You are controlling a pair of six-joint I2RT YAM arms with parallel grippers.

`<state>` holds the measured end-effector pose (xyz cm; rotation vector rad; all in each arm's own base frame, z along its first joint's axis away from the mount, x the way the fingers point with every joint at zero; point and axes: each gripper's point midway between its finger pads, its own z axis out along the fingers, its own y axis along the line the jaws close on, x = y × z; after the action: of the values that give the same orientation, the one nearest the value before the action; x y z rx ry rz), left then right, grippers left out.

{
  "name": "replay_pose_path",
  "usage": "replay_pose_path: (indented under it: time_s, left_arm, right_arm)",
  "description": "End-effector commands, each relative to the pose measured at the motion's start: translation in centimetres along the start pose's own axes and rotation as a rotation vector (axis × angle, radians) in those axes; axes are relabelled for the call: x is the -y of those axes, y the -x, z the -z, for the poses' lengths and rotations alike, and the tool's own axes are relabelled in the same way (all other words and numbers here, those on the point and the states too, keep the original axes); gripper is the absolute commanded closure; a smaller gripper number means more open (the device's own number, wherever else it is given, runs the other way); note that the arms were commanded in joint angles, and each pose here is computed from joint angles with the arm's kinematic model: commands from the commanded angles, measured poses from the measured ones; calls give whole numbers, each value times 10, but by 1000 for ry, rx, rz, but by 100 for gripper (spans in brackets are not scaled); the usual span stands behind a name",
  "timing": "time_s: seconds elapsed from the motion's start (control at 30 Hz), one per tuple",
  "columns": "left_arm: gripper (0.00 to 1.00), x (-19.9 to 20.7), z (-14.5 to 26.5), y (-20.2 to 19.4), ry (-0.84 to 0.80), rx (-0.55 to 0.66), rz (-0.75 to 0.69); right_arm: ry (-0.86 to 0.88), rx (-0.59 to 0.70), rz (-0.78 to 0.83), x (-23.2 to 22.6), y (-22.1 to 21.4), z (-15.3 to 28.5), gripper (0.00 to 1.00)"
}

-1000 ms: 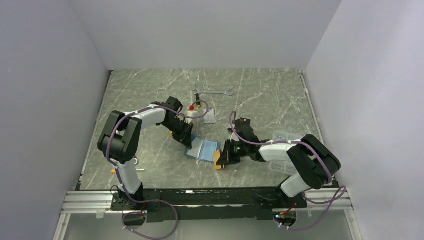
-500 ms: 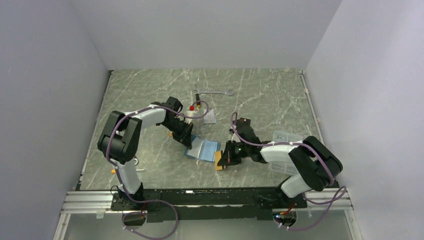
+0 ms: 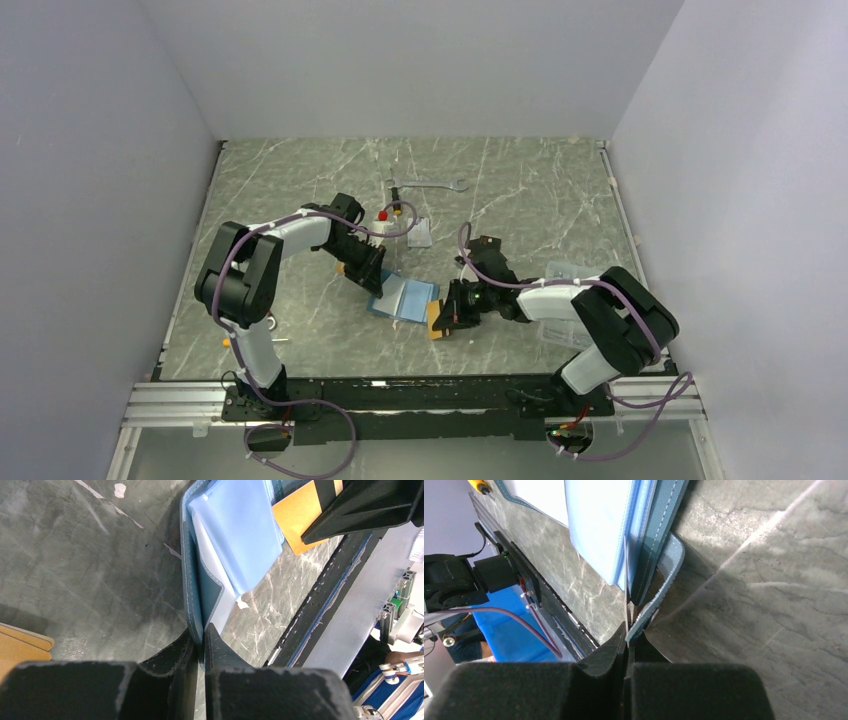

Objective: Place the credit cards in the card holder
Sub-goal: Open the card holder at the center of the board.

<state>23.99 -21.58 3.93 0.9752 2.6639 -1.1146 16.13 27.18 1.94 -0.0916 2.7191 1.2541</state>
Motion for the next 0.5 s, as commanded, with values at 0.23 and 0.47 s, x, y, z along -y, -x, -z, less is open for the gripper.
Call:
replay_pose_path:
  time_s: [0.23, 0.47]
  left_arm:
    - [88, 10, 12, 16, -4, 42, -70]
    - [89, 11, 13, 15, 2, 40, -77]
  right_arm:
    - [-7, 6, 50, -7, 11, -3, 100]
    - [-6, 9, 81, -16, 15, -1, 100]
